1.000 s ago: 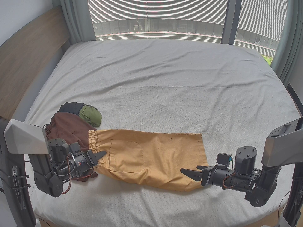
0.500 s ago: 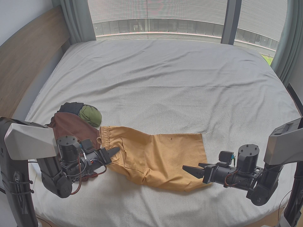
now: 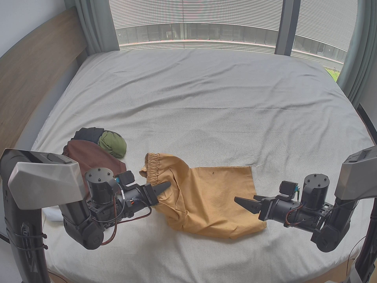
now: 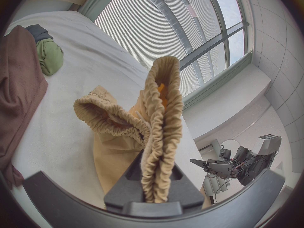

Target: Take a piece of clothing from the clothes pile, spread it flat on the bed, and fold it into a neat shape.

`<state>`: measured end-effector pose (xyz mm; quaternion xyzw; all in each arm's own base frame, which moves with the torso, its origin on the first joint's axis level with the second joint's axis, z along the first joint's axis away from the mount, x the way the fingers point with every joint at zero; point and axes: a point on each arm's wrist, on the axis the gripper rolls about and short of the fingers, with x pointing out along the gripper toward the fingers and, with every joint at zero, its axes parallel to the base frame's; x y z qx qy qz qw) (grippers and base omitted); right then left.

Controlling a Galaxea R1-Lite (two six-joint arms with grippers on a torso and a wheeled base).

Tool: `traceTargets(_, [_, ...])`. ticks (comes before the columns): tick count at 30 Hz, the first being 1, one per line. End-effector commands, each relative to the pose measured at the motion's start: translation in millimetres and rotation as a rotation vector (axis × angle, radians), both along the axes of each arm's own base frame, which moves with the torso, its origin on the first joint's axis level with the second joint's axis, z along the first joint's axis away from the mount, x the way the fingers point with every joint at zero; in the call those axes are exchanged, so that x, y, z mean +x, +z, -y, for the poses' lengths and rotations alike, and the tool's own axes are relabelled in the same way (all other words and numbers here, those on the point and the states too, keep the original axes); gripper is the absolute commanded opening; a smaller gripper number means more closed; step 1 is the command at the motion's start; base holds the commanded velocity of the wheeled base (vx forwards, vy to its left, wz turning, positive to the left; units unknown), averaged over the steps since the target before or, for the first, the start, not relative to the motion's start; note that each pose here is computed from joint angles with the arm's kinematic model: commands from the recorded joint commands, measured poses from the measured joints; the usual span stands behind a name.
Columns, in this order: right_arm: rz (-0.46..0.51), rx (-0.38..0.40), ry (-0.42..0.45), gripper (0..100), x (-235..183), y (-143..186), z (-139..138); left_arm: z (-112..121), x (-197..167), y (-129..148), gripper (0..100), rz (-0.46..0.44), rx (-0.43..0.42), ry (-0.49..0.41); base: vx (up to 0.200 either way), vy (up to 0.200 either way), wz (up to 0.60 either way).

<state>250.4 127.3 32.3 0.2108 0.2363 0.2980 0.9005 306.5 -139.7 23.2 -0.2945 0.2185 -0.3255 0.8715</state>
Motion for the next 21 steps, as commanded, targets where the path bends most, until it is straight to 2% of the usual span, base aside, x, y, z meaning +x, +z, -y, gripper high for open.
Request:
traceTargets(1, [0.013,0.006,-0.015,100,2.3,3.3,3.5,16.6,-2.4,1.7,0,0.010,-0.017,-0.036,0.000,0.000,0.00])
traceTargets(6, [0.043,0.018,-0.046,100,5.4,12.6,13.4,42.2,-3.5,0.0,0,0.027,-0.030,-0.091,0.000,0.000,0.00])
traceTargets(12, [0.055,0.026,-0.064,100,7.1,16.5,19.1,55.7,1.6,-3.7,0,0.042,-0.039,-0.103,0.000,0.000,0.00])
traceTargets(15, [0.057,0.029,-0.069,100,8.8,17.1,22.7,70.2,2.5,0.0,0,0.027,-0.091,-0.122,0.000,0.000,0.00])
traceTargets(21, [0.062,0.035,-0.088,100,12.6,18.4,29.4,85.5,3.2,1.8,0,0.008,-0.100,-0.153,0.000,0.000,0.00])
